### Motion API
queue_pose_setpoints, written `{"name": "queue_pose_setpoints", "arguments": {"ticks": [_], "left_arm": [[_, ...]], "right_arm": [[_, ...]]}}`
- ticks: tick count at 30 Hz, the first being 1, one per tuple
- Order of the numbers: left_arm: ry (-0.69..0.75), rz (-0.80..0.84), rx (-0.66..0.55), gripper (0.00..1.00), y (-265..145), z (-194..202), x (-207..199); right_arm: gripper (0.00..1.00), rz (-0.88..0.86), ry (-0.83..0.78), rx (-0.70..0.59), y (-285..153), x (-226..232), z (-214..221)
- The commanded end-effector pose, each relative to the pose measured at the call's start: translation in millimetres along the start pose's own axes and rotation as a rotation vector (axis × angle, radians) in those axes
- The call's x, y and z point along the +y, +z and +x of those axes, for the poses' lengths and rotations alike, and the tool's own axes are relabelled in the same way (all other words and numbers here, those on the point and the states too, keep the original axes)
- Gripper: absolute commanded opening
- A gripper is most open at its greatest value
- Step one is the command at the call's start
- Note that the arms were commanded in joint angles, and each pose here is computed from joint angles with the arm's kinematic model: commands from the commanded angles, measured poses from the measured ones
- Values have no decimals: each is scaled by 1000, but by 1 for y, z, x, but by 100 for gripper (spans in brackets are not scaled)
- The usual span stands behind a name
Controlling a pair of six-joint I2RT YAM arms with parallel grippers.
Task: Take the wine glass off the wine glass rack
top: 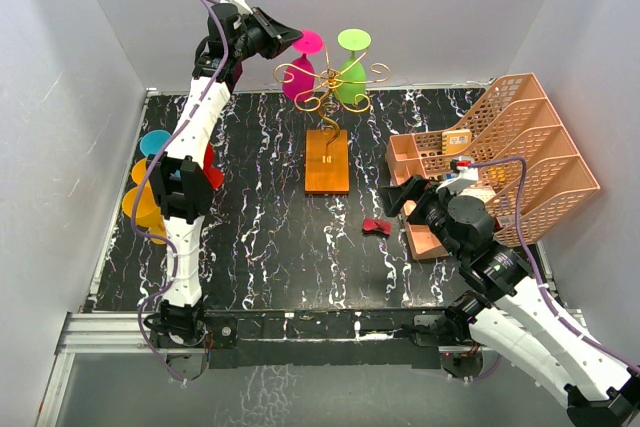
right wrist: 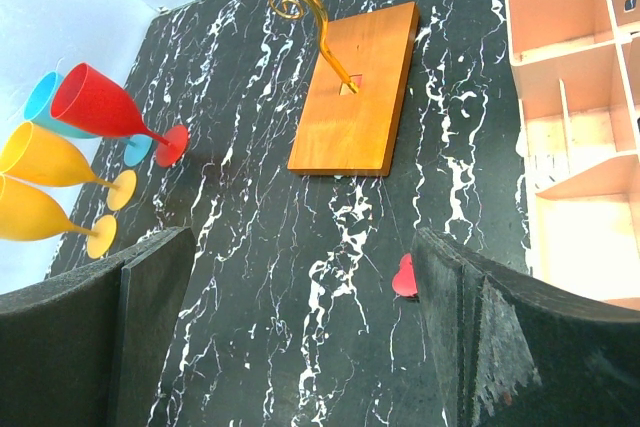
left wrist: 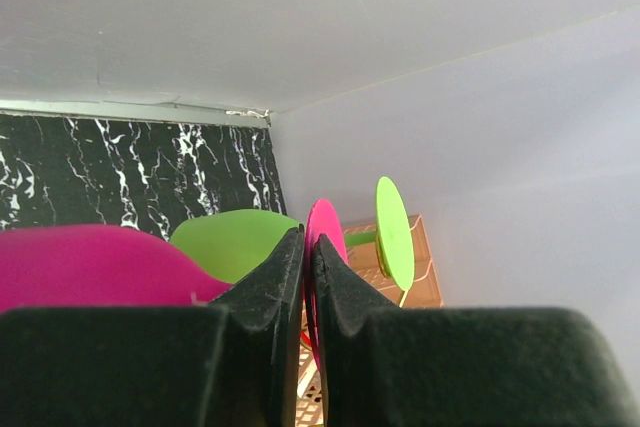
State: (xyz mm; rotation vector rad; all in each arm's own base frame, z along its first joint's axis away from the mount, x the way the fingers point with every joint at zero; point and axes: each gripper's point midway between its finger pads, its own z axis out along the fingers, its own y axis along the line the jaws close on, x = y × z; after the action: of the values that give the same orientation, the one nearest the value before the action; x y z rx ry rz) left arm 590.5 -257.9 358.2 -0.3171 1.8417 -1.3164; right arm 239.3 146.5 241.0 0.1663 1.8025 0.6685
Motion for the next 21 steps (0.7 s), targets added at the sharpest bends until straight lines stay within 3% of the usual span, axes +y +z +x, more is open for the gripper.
{"name": "queue_pose_setpoints", "arguments": {"ticks": [1,9,21], "left_arm": [[-14,98,-36,0,-20,-12,-55],[-90,124,-66,0,-17,-17,-63],[-118,169,-14,0,-8,1,-74]], "right_arm": [[99,-28,20,-89,-7,13,-30],[99,-25,20,-92,-9,12,-31],[99,-31,23,-105,-13,13,-36]]}}
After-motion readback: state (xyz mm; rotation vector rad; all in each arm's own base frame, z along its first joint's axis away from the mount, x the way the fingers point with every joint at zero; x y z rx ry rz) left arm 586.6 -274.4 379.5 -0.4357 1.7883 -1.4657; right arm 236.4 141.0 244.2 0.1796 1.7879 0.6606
